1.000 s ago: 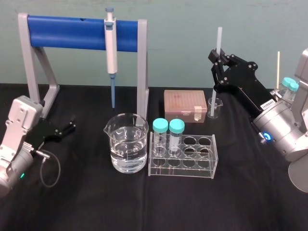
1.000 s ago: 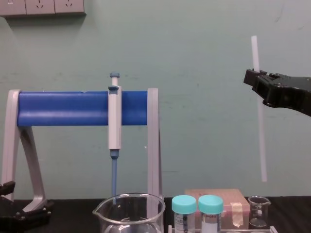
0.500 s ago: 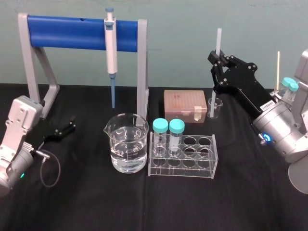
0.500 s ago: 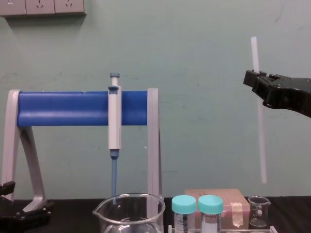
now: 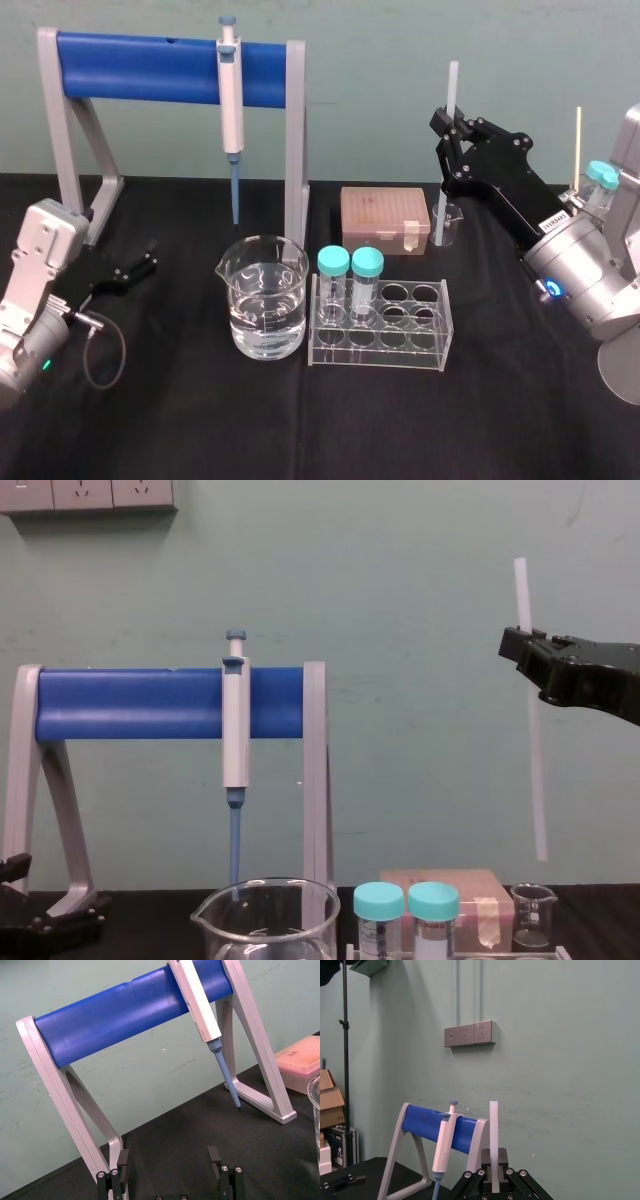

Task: Pick up the stirring rod with one hand, then place it down.

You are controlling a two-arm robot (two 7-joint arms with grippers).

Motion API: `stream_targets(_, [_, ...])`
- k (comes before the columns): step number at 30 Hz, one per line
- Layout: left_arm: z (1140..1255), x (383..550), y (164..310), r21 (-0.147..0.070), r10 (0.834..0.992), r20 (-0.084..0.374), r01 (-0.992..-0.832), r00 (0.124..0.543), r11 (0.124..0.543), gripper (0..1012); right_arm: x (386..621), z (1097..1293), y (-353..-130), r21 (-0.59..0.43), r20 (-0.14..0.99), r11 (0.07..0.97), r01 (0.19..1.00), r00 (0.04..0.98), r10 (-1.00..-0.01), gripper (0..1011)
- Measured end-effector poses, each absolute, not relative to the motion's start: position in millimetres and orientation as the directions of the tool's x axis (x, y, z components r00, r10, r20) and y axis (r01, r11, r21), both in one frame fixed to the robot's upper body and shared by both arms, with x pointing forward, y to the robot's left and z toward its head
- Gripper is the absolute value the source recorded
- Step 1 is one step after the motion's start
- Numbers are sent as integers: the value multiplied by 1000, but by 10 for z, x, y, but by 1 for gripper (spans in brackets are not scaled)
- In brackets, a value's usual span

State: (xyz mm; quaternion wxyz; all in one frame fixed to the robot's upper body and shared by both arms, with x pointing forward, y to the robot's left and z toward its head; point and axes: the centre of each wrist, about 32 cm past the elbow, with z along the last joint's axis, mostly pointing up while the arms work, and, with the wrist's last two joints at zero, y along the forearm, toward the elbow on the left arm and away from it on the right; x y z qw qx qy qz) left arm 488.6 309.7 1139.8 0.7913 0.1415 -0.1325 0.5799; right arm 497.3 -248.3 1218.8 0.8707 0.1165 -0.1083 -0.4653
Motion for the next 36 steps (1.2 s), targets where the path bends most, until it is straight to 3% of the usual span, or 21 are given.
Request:
stream_targets(22, [11398, 4886, 3096, 70, 880, 374, -955, 292, 287, 1000, 4924, 11931, -2591, 183, 29, 557, 810, 562, -827, 68])
stream_targets(36, [11398, 4886, 3097, 70, 880, 374, -955, 292, 287, 1000, 4980, 11801, -2552, 210, -10, 562, 800, 576, -817, 68])
